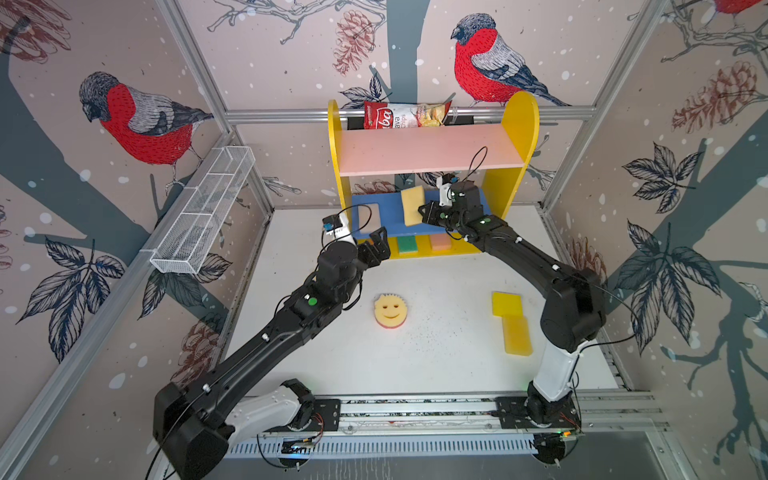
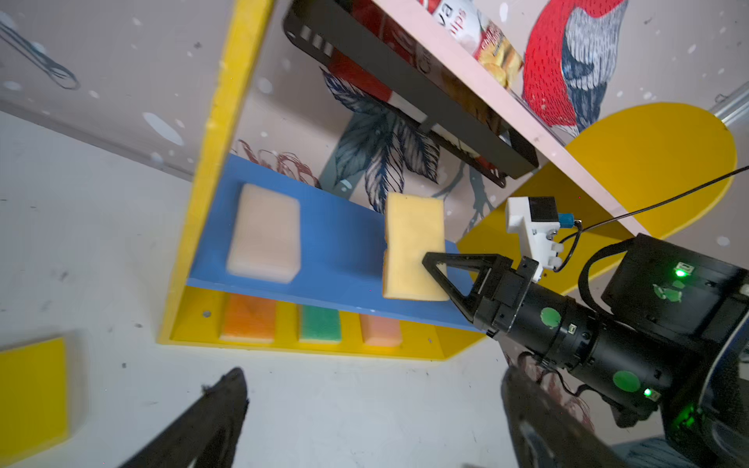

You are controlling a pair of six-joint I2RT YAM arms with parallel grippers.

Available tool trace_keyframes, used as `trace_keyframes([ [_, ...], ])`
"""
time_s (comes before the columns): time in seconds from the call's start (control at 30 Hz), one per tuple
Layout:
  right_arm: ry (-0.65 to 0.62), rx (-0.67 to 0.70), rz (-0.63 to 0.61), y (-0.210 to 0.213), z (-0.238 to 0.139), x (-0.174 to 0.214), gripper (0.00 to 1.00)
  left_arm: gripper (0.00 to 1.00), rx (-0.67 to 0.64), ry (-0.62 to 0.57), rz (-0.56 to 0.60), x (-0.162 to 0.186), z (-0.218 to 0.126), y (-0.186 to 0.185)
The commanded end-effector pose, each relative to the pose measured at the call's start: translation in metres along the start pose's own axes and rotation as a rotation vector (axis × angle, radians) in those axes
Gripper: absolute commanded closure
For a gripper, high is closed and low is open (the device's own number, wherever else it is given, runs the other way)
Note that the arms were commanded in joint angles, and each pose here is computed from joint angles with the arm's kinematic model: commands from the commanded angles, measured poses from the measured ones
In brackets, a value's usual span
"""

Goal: Place and organize the cleaning sponges onto the shelf
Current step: 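Stand the cream sponge upright beside the pale pink sponge with right gripper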

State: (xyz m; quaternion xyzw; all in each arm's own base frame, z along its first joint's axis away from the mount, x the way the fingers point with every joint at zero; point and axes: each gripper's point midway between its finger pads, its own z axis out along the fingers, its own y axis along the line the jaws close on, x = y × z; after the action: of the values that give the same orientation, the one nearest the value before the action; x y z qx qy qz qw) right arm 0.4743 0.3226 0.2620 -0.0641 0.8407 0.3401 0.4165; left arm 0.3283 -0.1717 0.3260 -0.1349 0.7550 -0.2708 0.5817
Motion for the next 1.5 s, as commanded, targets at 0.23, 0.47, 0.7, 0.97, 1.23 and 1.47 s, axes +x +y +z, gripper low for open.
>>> trace_keyframes([
  [0.23, 0.048, 0.087, -0.025, -0.015, 0.032, 0.009, 1.00, 0.04, -0.053, -0.128, -0.086, -0.020, -0.022, 0.026],
  [0.47, 0.084, 0.093, 0.002, -0.022, 0.056, 0.017, 1.00, 0.04, -0.074, -0.120, -0.085, -0.016, -0.019, 0.032],
  [0.7, 0.086, 0.110, 0.012, -0.031, 0.069, 0.017, 1.00, 0.04, -0.091, -0.114, -0.084, -0.013, -0.016, 0.039],
  [0.97, 0.118, 0.136, 0.025, -0.046, 0.081, 0.028, 1.00, 0.04, -0.103, -0.119, -0.104, -0.011, -0.012, 0.045],
  [1.23, 0.131, 0.157, 0.014, -0.052, 0.088, 0.033, 1.00, 0.04, -0.090, -0.068, -0.122, 0.002, 0.006, 0.042],
  [1.47, 0.134, 0.178, 0.011, -0.060, 0.087, 0.032, 1.00, 0.04, -0.075, -0.040, -0.146, 0.012, 0.021, 0.038],
])
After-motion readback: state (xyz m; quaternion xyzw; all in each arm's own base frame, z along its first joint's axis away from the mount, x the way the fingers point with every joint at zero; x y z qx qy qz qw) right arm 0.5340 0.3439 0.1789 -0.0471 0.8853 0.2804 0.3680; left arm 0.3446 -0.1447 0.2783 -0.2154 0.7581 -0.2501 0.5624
